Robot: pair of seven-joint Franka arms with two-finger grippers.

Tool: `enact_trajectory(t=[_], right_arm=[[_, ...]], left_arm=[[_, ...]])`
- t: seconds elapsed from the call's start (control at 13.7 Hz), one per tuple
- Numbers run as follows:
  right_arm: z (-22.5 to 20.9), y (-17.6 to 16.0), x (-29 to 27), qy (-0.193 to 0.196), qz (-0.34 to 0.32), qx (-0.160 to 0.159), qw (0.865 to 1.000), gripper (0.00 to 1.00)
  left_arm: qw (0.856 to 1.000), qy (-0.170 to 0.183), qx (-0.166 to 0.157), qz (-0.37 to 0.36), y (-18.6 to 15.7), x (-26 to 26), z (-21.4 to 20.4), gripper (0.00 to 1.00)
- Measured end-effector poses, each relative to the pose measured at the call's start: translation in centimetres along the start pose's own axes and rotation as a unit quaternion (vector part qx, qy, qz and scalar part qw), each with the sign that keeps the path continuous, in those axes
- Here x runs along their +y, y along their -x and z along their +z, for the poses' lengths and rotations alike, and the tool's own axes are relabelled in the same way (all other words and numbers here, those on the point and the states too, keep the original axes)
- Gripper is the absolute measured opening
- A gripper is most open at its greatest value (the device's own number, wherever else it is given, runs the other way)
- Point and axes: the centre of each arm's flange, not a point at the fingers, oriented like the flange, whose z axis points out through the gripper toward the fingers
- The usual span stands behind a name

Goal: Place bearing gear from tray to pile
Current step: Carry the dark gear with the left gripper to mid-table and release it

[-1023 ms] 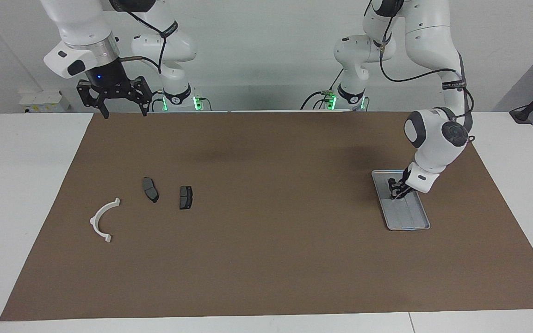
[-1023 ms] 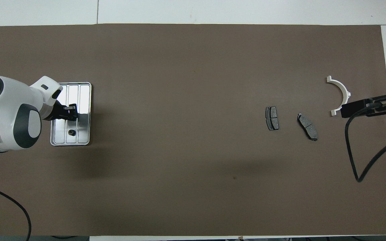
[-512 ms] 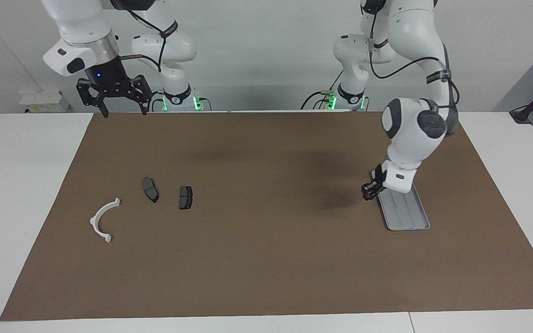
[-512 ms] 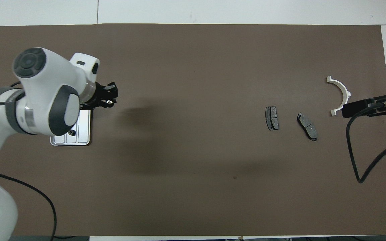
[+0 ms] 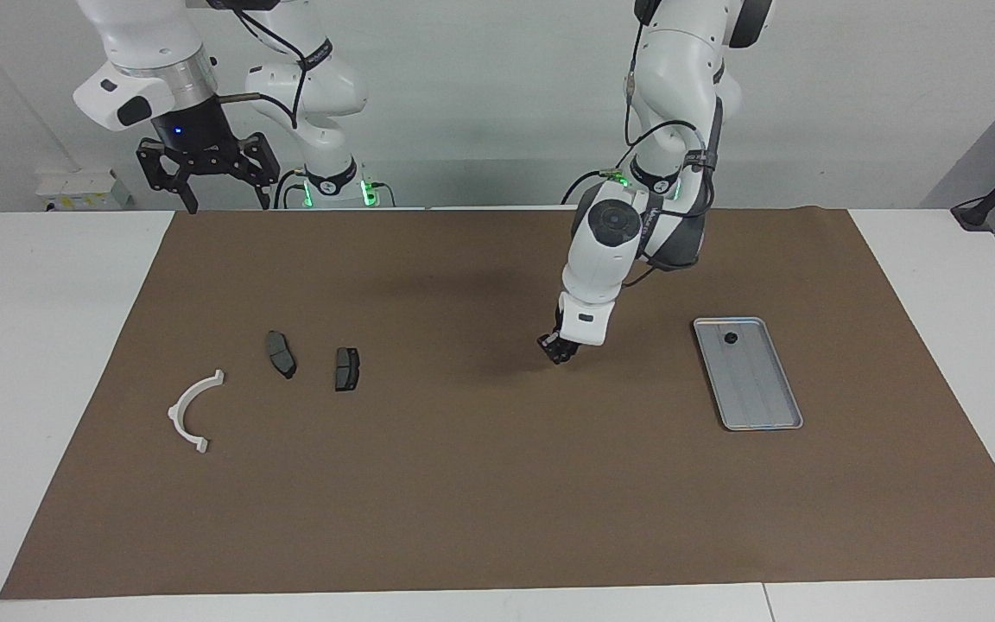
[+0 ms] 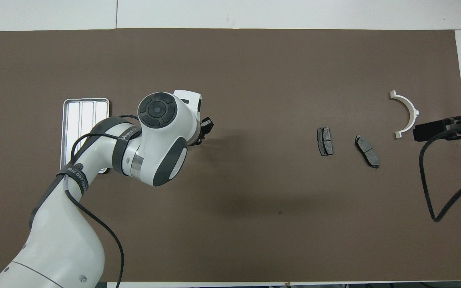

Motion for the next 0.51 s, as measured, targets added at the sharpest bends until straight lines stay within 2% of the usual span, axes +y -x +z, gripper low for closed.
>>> enact_trajectory(t=[0.51], right_arm=[[-0.2, 0.1, 0.5, 0.000, 0.005, 0.002, 1.000, 1.00]], left_arm=[[1.000, -0.005, 0.001, -0.002, 0.8, -0.5, 2.8, 0.34]])
